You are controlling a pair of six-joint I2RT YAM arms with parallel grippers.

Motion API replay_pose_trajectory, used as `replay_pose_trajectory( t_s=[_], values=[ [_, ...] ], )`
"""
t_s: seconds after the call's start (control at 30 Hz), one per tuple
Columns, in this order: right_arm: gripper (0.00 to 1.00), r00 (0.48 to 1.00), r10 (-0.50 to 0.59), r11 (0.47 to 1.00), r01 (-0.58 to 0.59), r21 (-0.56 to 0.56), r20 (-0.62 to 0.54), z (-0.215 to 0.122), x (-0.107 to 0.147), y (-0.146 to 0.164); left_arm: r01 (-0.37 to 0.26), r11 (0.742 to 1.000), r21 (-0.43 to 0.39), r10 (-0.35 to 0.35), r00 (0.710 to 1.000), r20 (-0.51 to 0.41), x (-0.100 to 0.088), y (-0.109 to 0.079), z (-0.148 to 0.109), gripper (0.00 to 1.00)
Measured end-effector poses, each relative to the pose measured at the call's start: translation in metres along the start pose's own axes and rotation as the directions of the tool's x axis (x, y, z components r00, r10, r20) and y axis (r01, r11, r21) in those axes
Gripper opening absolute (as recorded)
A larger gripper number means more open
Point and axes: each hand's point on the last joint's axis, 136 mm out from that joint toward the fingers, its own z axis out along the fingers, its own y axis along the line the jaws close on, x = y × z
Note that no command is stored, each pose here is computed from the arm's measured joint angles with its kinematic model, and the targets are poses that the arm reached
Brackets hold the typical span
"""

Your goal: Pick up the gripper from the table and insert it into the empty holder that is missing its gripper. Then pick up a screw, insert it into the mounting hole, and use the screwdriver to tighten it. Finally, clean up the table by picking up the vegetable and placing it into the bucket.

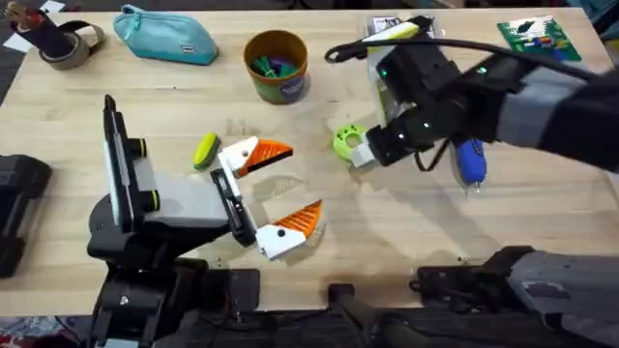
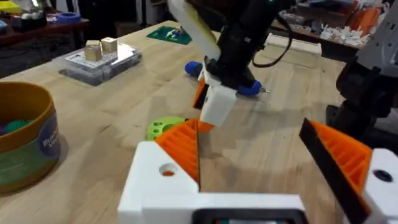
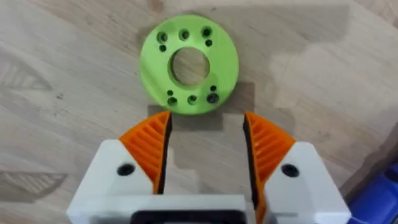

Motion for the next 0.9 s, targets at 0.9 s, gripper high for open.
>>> replay_pose_trajectory(
  t_s=[0.9],
  values=[
    [0.395,0.997,-0.047,0.999,0.047,0.003,-0.054,0.016,-0.013,0.002,0.0,1.0,0.0,0.0,1.0,0.0,0.0,0.0,0.0,0.992]
  ],
)
